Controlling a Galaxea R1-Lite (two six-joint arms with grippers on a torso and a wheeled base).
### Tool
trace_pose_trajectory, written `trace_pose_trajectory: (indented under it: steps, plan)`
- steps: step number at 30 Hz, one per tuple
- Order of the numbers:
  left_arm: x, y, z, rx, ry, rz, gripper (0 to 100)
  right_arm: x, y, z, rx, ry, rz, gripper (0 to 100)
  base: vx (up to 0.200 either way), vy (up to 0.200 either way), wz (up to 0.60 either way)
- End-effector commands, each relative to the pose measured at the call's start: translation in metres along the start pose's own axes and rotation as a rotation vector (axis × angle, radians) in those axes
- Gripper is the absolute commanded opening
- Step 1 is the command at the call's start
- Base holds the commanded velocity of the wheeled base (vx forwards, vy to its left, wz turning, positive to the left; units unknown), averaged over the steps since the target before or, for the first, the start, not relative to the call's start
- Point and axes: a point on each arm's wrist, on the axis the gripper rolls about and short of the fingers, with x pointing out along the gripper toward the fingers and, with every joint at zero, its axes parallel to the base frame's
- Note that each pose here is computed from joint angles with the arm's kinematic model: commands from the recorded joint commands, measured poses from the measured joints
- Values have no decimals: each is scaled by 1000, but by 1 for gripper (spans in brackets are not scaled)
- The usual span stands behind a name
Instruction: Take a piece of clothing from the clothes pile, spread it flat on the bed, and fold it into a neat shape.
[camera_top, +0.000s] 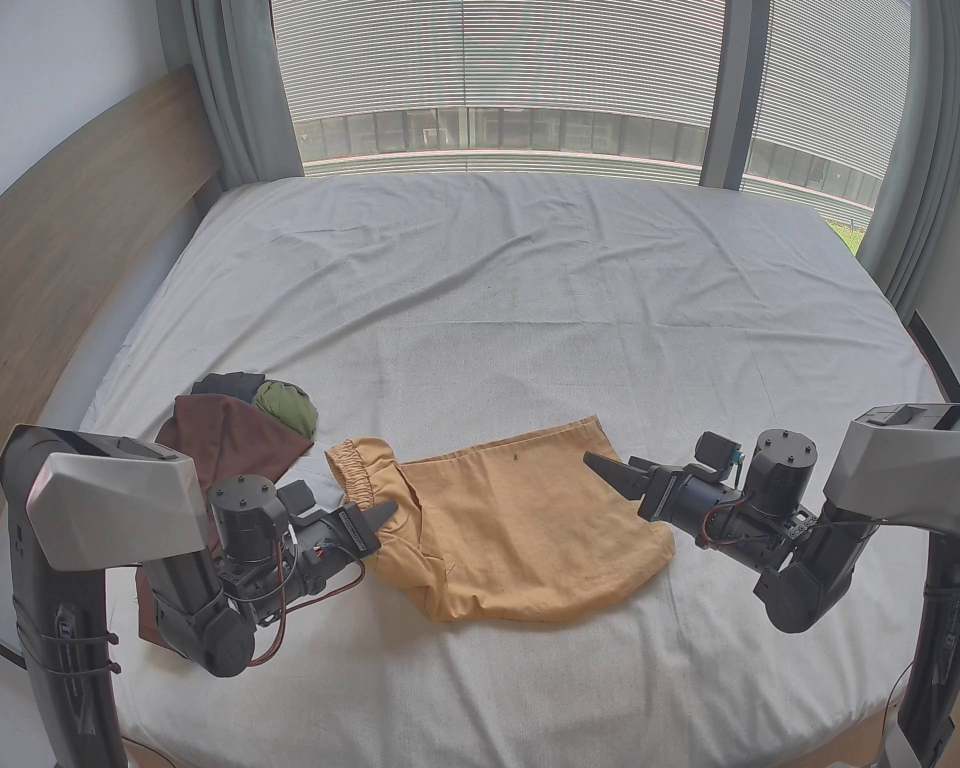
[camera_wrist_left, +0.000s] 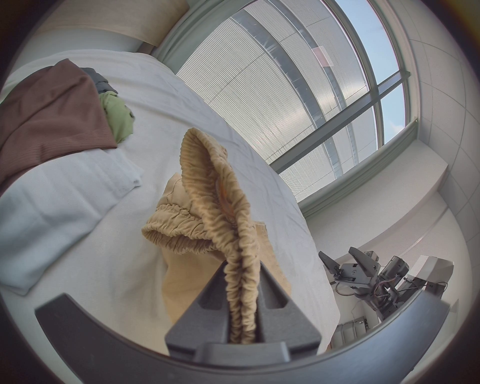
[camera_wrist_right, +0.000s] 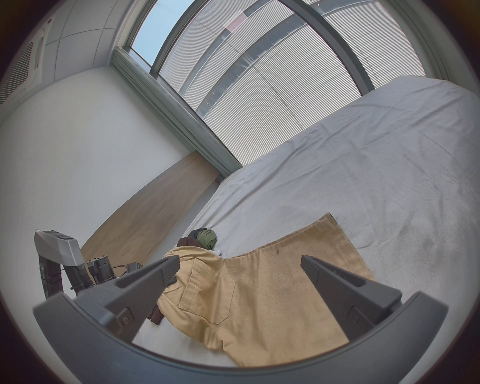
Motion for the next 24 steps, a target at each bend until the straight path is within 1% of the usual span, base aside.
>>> trace_pose_trajectory:
  steps: [1,9,13,16,20,24]
  plan:
    - [8,-10,-1,11,-7,-43,0,-4,0,11,-7,-32,-2,100,0,0,0]
    - [22,-32,-3,-20,-14,-124,0,-7,-3,19,-12,-56,-10,100,0,0,0]
    - [30,-41,-4,-17,-7,-148,0,-7,-6,21,-14,-65,-19,100,0,0,0]
    - [33,-44,-5,-15,0,-155,0,-8,-7,23,-15,-69,-22,100,0,0,0]
    - [42,-55,-4,-8,-1,-187,0,-10,-11,32,-21,-99,-32,100,0,0,0]
    - [48,-63,-8,-5,23,-198,0,-13,-13,40,-27,-123,-36,100,0,0,0]
